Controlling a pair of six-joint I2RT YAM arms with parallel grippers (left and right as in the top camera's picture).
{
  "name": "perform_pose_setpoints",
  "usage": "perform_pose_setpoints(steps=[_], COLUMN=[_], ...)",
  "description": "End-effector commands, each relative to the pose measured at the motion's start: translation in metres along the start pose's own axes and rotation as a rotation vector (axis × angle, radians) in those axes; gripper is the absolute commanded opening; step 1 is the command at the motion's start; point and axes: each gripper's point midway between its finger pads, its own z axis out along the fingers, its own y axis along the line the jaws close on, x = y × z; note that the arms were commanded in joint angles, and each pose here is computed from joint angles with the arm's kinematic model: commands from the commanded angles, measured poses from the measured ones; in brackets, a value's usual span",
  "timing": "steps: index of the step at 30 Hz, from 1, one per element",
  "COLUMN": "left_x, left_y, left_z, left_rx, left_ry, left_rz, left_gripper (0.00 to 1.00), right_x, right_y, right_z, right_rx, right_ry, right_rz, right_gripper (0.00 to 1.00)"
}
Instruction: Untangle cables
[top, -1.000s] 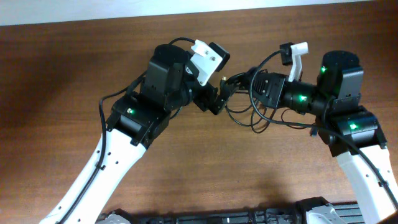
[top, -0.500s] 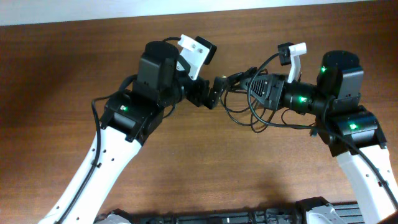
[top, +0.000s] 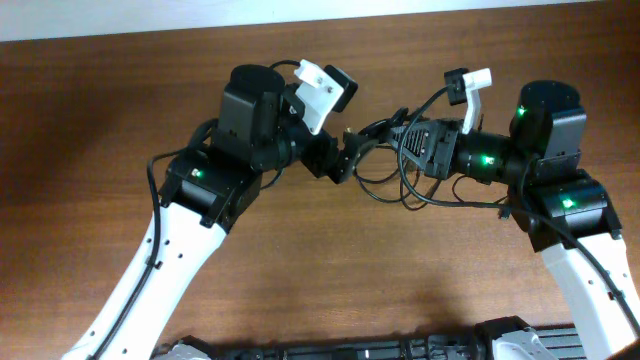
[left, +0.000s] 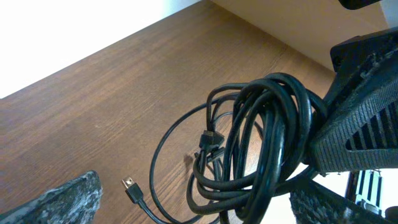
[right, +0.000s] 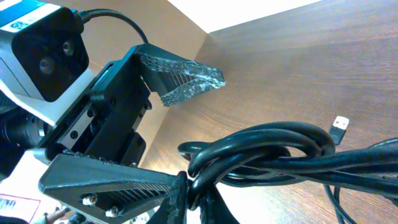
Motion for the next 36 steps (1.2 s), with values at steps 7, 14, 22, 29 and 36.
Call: perform_pose_setpoints(steps=[7, 14, 22, 29, 36], left_x=[-0.011, -0.008, -0.008, -0.01, -0.002], left_y=[-0.002, 0.022, 0.018, -0.003, -0.001], left_z=[-0.009, -0.015, -0.012, 0.003, 0.024], left_rx=[0.003, -0.075, -0.063, -0.01, 0.022], left_ry=[-0.033, -0.027, -0.026, -0.026, 0.003], left_rz=[0.027, -0.083, -0.074, 0.048, 0.038], left_gripper=[1.0, 1.0, 0.96, 0.77, 0.62], right_x=[0.001, 0.002, 0.002, 0.002, 0.003], right_y=[0.009, 0.013, 0.024, 0.027, 0.032], right_z=[-0.003, -0.003, -0.004, -0.004, -0.005], right_rx=[-0.033, -0.059, -0.113, -0.132, -0.158], right_ry=[0.004, 0.013, 0.024, 0.027, 0.034], right_rz=[-0.062, -0.076, -0.1, -0.111, -0.121], right_gripper=[0.04, 0.04, 0.04, 0.04, 0.04])
